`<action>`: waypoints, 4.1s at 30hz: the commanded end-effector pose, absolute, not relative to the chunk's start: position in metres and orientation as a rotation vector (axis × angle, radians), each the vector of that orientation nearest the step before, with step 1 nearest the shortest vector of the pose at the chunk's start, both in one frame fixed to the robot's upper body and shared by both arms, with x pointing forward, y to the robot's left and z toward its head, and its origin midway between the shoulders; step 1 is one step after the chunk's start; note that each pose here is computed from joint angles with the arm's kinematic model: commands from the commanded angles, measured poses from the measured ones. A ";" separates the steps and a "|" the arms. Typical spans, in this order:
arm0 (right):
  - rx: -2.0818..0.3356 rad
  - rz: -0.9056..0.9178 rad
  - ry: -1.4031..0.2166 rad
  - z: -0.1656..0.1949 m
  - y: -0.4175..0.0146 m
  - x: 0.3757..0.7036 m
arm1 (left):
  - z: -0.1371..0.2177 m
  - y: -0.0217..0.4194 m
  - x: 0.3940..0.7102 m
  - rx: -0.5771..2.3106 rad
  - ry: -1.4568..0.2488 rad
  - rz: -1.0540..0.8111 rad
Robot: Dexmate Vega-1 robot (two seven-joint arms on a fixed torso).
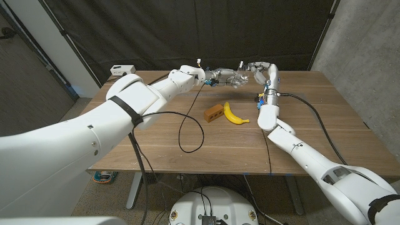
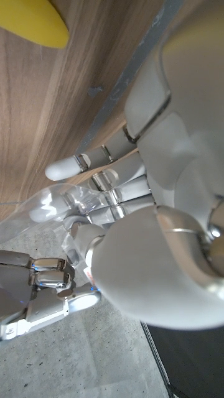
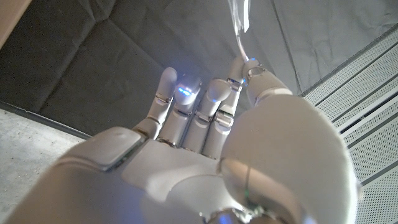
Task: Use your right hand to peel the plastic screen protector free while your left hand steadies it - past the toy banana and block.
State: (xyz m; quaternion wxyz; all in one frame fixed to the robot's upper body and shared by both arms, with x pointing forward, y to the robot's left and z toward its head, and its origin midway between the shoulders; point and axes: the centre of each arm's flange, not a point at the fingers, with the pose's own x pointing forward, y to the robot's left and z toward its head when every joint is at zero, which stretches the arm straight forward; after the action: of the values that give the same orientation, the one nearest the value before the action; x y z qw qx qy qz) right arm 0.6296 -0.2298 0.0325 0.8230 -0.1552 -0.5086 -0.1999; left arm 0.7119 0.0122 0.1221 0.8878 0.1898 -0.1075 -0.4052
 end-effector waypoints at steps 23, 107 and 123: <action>-0.726 -0.653 -1.237 0.037 -0.219 0.649 | 0.125 0.009 0.715 0.368 -0.198 -0.774; -1.251 -0.838 -1.291 0.021 -0.233 0.635 | 0.125 -0.001 0.701 0.400 -0.175 -0.938; -1.180 -0.859 -1.301 0.016 -0.241 0.621 | 0.126 0.001 0.707 0.391 -0.179 -0.863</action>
State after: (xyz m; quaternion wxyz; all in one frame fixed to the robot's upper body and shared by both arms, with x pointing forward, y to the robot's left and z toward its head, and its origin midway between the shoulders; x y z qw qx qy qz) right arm 0.6301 -0.2361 0.0189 0.5483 -0.5232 -0.5429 -0.3618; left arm 0.7025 -0.0013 0.1256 0.8751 0.1891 -0.0862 -0.4370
